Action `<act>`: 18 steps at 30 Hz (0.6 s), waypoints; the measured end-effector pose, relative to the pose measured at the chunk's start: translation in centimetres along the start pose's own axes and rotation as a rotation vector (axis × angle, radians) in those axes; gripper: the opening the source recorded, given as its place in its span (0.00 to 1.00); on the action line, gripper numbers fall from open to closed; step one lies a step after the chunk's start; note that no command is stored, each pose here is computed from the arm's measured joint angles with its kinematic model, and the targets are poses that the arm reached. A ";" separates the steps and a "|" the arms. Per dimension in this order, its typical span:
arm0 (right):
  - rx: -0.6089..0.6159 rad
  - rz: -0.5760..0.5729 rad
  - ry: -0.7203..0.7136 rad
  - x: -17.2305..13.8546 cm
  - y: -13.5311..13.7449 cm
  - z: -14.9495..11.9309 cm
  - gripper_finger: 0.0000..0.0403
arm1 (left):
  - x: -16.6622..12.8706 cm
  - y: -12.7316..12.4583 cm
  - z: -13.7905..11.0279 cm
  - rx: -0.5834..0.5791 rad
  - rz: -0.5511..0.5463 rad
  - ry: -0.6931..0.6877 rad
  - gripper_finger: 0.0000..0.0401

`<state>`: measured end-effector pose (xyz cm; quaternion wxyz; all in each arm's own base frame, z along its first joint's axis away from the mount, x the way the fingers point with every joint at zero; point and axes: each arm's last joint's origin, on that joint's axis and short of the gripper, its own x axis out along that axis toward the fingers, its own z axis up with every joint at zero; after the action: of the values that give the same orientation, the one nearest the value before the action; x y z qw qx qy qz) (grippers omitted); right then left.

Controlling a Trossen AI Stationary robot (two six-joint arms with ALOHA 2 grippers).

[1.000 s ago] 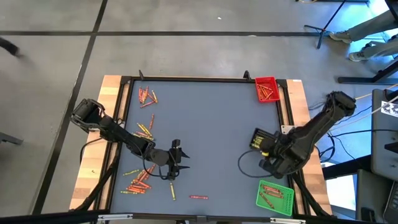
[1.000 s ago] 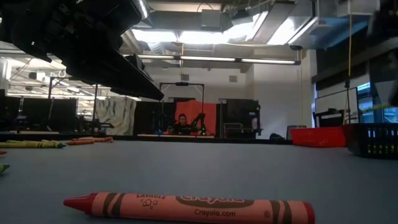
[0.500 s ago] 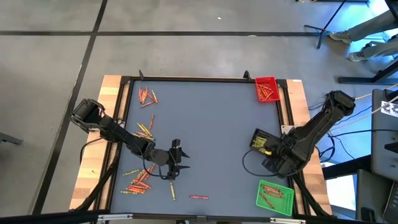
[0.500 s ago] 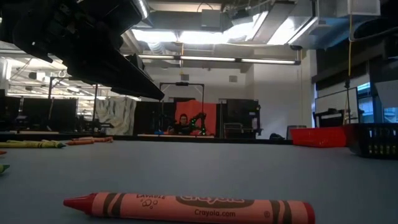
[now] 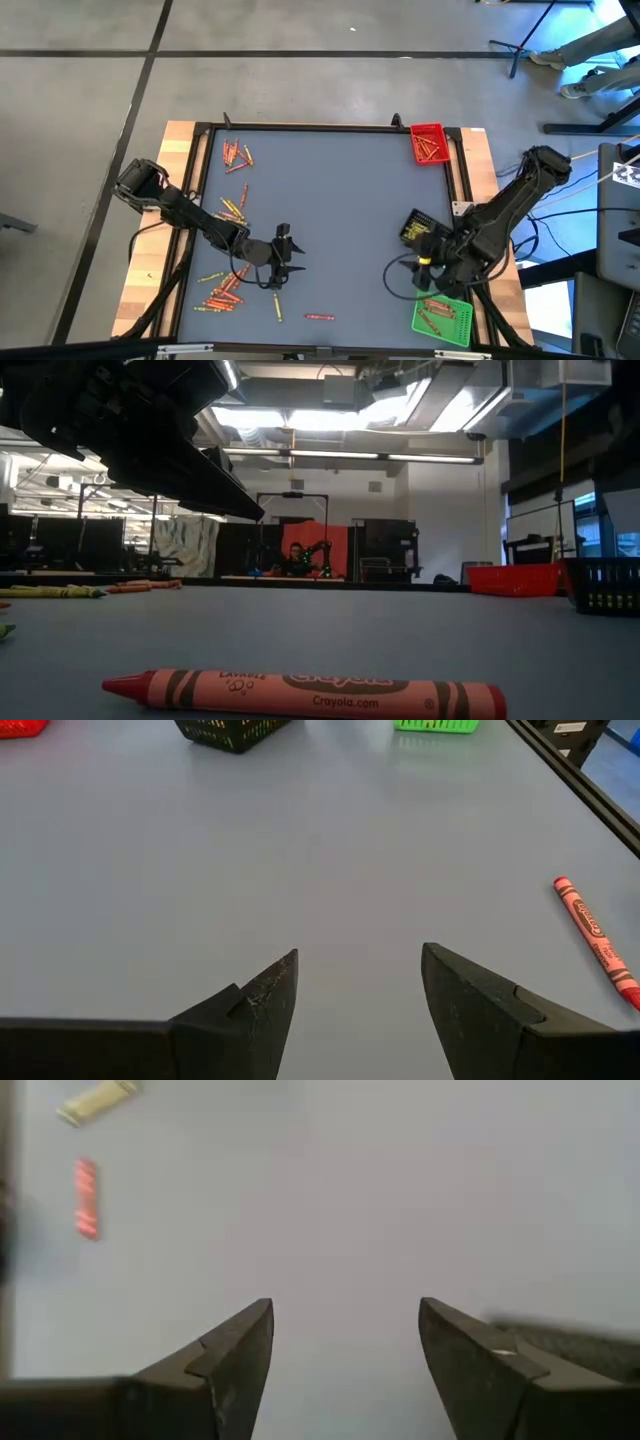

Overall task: Sort crayons
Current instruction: Put the red crayon into the green basket

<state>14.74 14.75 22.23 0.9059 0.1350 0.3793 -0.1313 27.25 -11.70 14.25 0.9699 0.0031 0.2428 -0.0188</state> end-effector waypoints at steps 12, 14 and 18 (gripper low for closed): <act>-0.165 0.213 -0.187 5.2 5.4 1.5 0.60 | 0.0 0.0 0.0 0.000 -0.001 -0.001 0.49; -0.192 0.248 -0.184 6.9 6.1 1.5 0.60 | 0.0 0.0 0.0 0.000 -0.002 -0.002 0.49; -0.216 0.333 -0.196 10.1 7.2 1.5 0.60 | 0.0 0.0 0.0 -0.001 -0.002 -0.002 0.49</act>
<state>24.97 19.54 17.00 0.9569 0.0845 0.2736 0.0492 27.25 -11.71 14.26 0.9701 0.0025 0.2417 -0.0199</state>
